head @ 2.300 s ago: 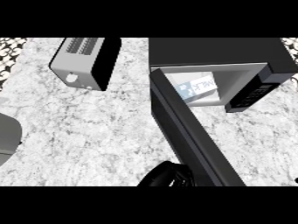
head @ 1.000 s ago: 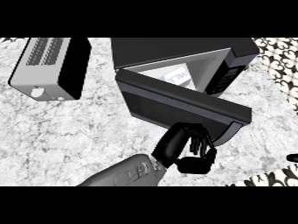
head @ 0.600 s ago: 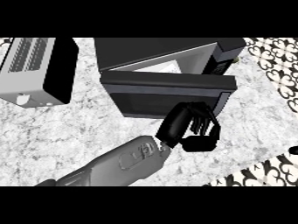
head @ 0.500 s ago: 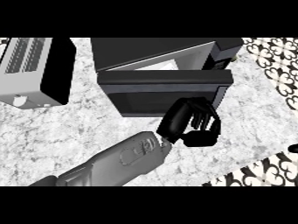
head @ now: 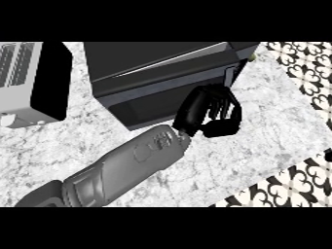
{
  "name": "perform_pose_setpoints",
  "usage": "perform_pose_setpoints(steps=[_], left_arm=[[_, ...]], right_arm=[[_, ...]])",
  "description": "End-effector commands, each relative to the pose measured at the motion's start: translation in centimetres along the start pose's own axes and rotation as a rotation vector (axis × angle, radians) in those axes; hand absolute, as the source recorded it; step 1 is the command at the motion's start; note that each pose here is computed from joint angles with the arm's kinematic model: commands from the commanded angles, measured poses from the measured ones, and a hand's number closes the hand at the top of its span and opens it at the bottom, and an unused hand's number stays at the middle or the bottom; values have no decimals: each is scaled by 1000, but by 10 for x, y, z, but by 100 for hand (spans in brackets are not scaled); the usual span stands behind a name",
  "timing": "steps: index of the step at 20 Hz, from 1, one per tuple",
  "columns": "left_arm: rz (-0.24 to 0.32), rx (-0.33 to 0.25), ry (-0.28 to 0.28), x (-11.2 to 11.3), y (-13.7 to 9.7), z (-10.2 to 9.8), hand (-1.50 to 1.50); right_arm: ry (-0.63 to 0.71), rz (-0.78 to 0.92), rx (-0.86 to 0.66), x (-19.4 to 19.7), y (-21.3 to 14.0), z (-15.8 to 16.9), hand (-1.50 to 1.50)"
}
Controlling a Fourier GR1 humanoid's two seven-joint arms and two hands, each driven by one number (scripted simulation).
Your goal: Pick up the milk, place it into the microwave and close the microwave
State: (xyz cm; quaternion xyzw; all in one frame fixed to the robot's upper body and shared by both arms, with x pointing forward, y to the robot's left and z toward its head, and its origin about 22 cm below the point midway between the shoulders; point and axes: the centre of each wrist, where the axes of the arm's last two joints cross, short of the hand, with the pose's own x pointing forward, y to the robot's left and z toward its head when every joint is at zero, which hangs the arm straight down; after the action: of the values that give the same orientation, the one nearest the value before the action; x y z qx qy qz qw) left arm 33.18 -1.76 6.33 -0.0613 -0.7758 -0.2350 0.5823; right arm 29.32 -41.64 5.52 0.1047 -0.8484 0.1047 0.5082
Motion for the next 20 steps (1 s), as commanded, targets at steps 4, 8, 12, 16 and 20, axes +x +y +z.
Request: perform_pose_setpoints(steps=[4, 8, 12, 16, 20], left_arm=[[12, 26, -38, 25, 4, -25, 150], [1, 46, -57, 29, 7, -32, 150], [-3, 61, -65, 34, 10, -39, 150], [7, 75, -74, 38, 10, -40, 150], [11, 83, -68, 38, 11, -42, 150]], right_arm=[[-80, -86, 130, 10, 6, -24, -150], [-90, -130, 197, 14, 13, -37, -150], [-59, -133, 265, 19, 18, -46, -150], [-81, -114, 417, 37, 28, -65, 150], [-108, -123, 575, 52, 47, -82, 150]])
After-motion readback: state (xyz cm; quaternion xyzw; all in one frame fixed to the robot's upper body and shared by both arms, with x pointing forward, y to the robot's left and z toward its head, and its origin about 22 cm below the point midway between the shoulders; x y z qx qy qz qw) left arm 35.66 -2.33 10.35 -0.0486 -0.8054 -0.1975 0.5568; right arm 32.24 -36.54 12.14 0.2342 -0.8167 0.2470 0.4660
